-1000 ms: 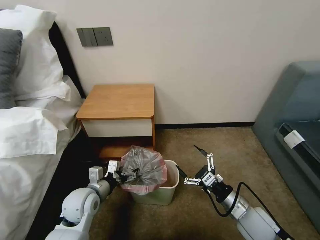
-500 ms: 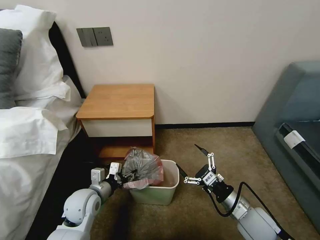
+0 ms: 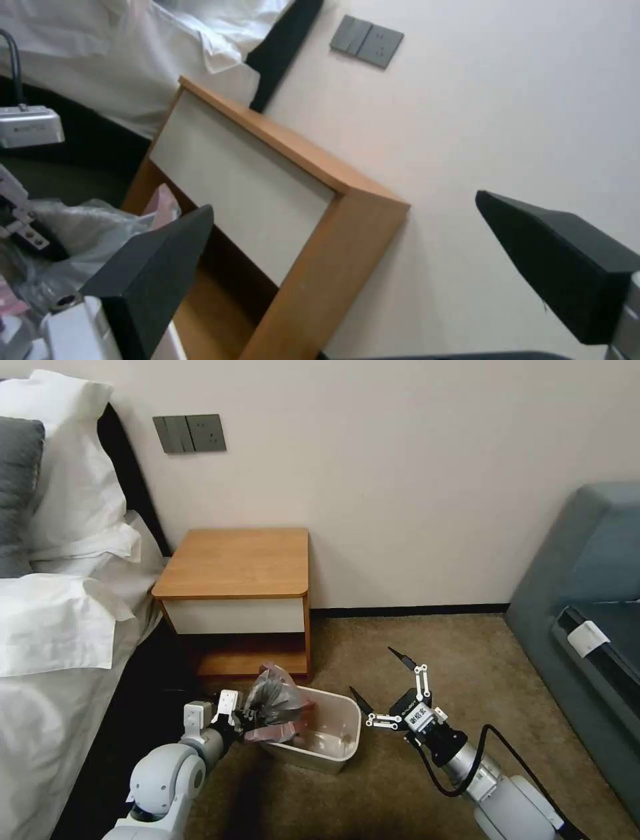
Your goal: Pick up the garbage bag from the table and place it over the trash can.
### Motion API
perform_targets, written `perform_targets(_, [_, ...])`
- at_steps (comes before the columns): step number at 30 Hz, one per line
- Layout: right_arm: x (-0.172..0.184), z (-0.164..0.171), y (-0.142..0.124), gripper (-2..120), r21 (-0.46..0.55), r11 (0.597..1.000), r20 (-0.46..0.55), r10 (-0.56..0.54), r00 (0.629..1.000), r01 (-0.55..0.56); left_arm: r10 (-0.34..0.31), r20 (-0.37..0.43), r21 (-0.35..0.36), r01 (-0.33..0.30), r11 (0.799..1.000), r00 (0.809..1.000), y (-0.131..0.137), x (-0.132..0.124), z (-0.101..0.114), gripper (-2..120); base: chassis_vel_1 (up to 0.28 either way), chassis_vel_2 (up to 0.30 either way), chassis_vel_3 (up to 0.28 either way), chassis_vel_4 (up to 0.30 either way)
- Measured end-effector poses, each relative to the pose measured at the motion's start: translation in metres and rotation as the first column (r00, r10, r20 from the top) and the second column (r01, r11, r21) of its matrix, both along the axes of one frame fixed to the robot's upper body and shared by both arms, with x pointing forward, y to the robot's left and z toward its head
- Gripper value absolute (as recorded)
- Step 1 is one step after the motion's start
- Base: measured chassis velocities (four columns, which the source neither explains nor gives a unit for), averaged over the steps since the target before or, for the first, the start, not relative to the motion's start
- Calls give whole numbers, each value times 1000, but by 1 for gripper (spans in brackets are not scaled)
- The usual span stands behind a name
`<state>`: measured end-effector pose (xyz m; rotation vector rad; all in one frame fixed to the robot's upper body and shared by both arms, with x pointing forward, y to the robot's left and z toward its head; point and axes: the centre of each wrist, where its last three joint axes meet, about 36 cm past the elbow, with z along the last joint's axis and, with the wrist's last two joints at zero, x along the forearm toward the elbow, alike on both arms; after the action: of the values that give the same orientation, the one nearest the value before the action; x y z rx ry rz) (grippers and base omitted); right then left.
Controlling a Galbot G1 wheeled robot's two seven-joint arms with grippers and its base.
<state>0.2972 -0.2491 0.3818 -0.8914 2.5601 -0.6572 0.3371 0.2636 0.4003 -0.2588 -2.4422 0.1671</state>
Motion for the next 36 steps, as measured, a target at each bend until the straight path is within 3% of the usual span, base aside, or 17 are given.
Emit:
perform_targets(5, [-1, 7, 8, 100, 28, 1000, 7, 5, 1000, -5, 38, 37, 7, -38, 999, 999, -3, -10, 8, 5, 0, 0, 0, 0])
perform_targets(10, [-11, 31, 29, 100, 162, 987, -94, -1, 996, 16, 69, 134, -20, -66, 998, 989, -13, -33, 37, 5, 0, 0, 0, 0])
perform_targets(11, [-16, 43, 38, 100, 242, 970, -160, 11, 987, 29, 68, 166, -25, -65, 998, 984, -17, -43, 48, 5, 0, 0, 0, 0])
perform_targets(12, [-16, 43, 38, 100, 242, 970, -160, 11, 987, 29, 68, 166, -25, -65, 998, 984, -17, -43, 48, 5, 0, 0, 0, 0])
perform_targets(14, [-26, 73, 58, 100, 392, 917, -283, 46, 958, 72, 70, 232, -3, -71, 997, 970, -24, -58, 68, 5, 0, 0, 0, 0])
perform_targets(15, [-26, 73, 58, 100, 392, 917, -283, 46, 958, 72, 70, 232, -3, -71, 997, 970, -24, -58, 68, 5, 0, 0, 0, 0])
perform_targets(18, [-37, 106, 74, 100, 511, 850, -439, 125, 890, 132, 79, 299, 36, -94, 995, 951, -30, -71, 82, 5, 0, 0, 0, 0])
perform_targets(19, [-37, 106, 74, 100, 511, 850, -439, 125, 890, 132, 79, 299, 36, -94, 995, 951, -30, -71, 82, 5, 0, 0, 0, 0])
perform_targets(21, [-40, 120, 79, 100, 534, 832, -530, 194, 825, 147, 88, 326, 56, -112, 992, 941, -32, -76, 85, 5, 0, 0, 0, 0])
perform_targets(23, [-38, 126, 80, 100, 510, 849, -594, 232, 770, 137, 92, 334, 62, -119, 991, 938, -33, -80, 84, 5, 0, 0, 0, 0])
perform_targets(26, [-36, 125, 81, 100, 499, 858, -606, 248, 756, 119, 95, 336, 61, -122, 991, 937, -34, -81, 84, 5, 0, 0, 0, 0])
perform_targets(27, [-31, 120, 82, 100, 482, 871, -626, 269, 732, 93, 98, 341, 55, -124, 991, 935, -36, -82, 85, 5, 0, 0, 0, 0])
perform_targets(28, [-26, 112, 88, 100, 472, 878, -669, 301, 679, 75, 106, 346, 42, -128, 991, 932, -38, -82, 86, 5, 0, 0, 0, 0])
perform_targets(29, [-23, 107, 93, 100, 469, 880, -685, 310, 659, 74, 107, 349, 39, -129, 991, 931, -39, -82, 87, 5, 0, 0, 0, 0])
perform_targets(36, [-5, 92, 107, 100, 451, 890, -692, 306, 654, 60, 111, 343, 35, -131, 991, 933, -40, -84, 87, 5, 0, 0, 0, 0])
